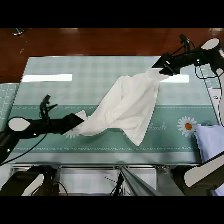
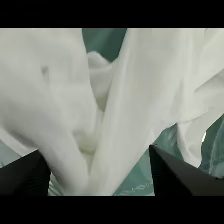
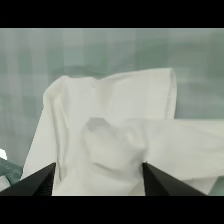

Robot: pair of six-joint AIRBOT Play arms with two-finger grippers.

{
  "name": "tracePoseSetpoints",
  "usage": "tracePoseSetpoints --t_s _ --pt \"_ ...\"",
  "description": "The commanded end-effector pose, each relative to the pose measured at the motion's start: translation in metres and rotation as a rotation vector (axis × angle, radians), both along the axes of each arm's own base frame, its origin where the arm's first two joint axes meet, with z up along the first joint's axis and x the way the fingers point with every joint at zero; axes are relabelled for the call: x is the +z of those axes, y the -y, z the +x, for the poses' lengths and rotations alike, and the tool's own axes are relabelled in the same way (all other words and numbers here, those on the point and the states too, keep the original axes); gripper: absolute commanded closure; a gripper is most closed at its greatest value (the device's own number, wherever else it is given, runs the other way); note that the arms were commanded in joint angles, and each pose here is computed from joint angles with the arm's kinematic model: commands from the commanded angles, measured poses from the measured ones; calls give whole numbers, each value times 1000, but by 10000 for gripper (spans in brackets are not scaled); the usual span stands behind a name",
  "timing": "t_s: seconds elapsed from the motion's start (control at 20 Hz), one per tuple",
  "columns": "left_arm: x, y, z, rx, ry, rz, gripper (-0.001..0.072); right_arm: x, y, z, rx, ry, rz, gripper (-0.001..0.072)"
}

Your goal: Fold the shirts.

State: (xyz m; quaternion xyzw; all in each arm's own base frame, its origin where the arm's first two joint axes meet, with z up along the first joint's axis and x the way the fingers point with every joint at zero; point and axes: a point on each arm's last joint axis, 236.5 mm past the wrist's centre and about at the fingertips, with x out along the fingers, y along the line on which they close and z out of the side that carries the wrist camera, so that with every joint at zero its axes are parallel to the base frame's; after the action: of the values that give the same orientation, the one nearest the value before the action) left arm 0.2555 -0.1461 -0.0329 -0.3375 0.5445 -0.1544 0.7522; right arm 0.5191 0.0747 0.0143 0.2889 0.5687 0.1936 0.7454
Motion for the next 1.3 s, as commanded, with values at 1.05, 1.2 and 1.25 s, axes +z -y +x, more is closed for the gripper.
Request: tracePoseSetpoints --t_s 1.05,1.2,1.25 --pt "-48 12 23 -449 -321 -55 677 -93 -27 -338 -58 -420 82 84" --pt "-37 12 32 -460 -288 -53 677 -102 -53 -340 19 -399 9 85" --pt "-35 13 32 -461 -285 -57 677 -105 -59 -334 6 -380 -11 84"
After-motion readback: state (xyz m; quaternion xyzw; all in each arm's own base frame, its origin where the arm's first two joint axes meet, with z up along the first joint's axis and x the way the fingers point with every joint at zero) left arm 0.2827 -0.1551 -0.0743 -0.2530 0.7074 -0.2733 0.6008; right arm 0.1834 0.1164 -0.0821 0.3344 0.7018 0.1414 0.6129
